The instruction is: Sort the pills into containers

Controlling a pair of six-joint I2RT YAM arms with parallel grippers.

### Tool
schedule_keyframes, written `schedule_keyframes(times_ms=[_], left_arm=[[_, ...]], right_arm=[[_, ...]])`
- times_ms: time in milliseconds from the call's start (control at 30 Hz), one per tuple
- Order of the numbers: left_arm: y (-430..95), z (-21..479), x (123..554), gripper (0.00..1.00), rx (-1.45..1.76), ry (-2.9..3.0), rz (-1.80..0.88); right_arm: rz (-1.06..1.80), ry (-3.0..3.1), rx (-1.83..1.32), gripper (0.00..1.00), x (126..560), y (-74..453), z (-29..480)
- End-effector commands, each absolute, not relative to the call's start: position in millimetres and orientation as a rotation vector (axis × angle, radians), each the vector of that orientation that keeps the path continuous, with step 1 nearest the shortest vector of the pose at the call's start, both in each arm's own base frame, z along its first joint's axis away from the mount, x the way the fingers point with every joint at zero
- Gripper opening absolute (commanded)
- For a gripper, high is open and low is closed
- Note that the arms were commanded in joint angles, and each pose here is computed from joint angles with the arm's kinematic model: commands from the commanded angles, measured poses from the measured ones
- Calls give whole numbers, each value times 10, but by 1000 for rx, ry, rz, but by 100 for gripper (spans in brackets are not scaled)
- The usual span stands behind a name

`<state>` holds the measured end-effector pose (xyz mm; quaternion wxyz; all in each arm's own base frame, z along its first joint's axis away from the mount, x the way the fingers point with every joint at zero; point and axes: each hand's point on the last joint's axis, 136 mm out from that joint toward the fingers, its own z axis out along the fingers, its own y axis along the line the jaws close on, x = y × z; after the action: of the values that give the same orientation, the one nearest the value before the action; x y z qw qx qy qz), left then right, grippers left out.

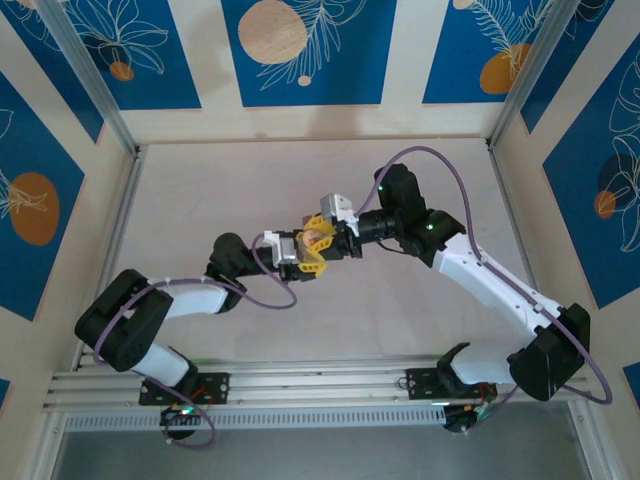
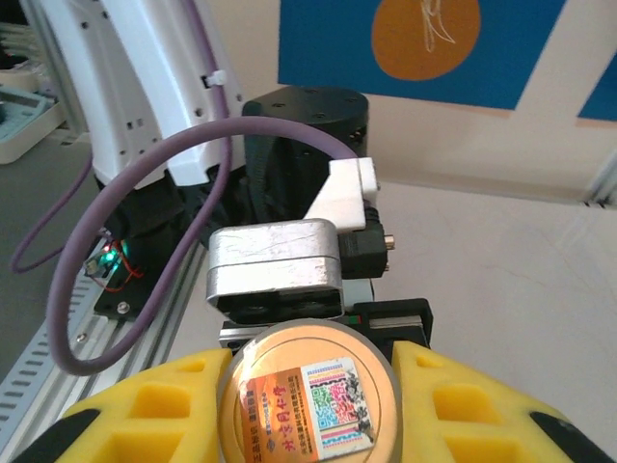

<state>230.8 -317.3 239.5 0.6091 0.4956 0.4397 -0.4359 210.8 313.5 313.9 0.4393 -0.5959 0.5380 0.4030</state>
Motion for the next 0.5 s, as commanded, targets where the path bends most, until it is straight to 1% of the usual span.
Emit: schedule_keyframes(times_ms=[0, 200, 333, 367, 467], left_arm=[[-3029, 2773, 2574, 0, 998, 942, -789], [-2975, 2757, 2665, 0, 968, 981, -722], [-2961, 2757, 2670, 0, 965, 987, -712], [-2960, 2754, 2661, 0, 968, 985, -714], [-2966, 2744, 2630, 0, 980, 980, -726]], right_arm=[[914, 1694, -1282, 0, 2417, 3032, 2757], [901, 1790, -1151, 0, 2517, 3022, 2780], [902, 1776, -1162, 0, 2498, 3022, 2829], [900, 1765, -1177, 5, 2484, 3018, 2838], [900, 1697, -1281, 32, 2354, 3001, 2894]])
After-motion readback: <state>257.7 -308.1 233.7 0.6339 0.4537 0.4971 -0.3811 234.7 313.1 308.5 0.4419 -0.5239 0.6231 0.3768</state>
